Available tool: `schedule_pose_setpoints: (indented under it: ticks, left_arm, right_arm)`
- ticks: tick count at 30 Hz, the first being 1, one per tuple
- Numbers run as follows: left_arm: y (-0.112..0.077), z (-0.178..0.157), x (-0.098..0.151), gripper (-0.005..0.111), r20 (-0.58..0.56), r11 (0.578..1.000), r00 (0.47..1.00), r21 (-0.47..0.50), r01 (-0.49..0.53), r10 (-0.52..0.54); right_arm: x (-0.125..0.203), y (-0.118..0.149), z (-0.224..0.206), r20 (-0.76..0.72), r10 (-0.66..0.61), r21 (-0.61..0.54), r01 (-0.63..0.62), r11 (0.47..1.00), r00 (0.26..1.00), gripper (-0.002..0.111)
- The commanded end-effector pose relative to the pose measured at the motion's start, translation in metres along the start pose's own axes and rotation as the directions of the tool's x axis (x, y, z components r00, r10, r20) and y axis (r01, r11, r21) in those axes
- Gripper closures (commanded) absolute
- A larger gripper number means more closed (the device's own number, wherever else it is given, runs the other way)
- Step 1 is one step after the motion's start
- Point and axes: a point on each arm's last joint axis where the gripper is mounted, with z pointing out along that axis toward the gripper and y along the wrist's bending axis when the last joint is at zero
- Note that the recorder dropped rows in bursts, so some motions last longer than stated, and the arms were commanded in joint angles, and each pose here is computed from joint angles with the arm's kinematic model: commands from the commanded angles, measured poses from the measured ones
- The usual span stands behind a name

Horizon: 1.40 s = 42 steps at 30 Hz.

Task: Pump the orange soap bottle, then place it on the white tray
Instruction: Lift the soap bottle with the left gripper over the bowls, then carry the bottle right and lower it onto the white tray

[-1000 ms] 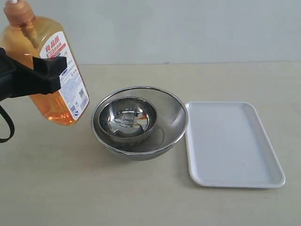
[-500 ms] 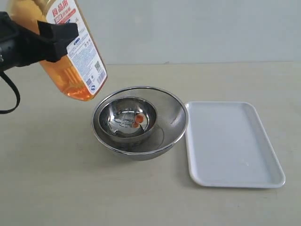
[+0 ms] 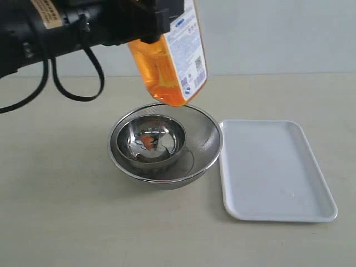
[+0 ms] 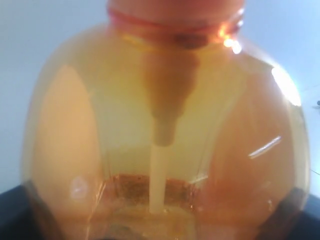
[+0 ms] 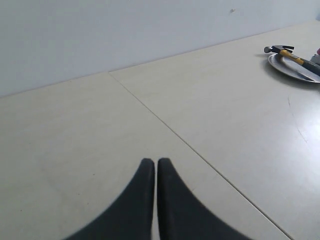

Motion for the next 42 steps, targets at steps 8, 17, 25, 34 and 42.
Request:
schedule_pose_setpoints:
  ticks: [8,17,25,34,42]
  left_arm:
    - [-0.074,0.058,-0.005,0.102,0.088,0.975,0.996,0.223,0.001,-0.021]
    - [-0.101,0.102,0.024,0.102,0.021,0.964,1.000,0.267,0.006,-0.012]
    - [-0.104,0.129,0.044,0.102,-0.016,0.965,1.000,0.261,-0.006,0.011]
    - [-0.106,0.150,0.062,0.102,-0.031,0.966,0.999,0.257,-0.001,0.009]
    - [-0.106,0.162,0.087,0.102,-0.005,0.960,0.997,0.271,-0.074,0.078]
  right_arm:
    - [-0.002,-0.002,-0.001,0.009,0.009,0.007,-0.009,1.000,1.000,0.108]
    - [-0.002,-0.002,-0.001,0.009,0.009,0.007,-0.009,1.000,1.000,0.108]
    - [-0.002,-0.002,-0.001,0.009,0.009,0.007,-0.009,1.000,1.000,0.108]
    - [-0.002,-0.002,-0.001,0.009,0.009,0.007,-0.009,1.000,1.000,0.108]
    - [-0.002,-0.002,-0.001,0.009,0.009,0.007,-0.009,1.000,1.000,0.108]
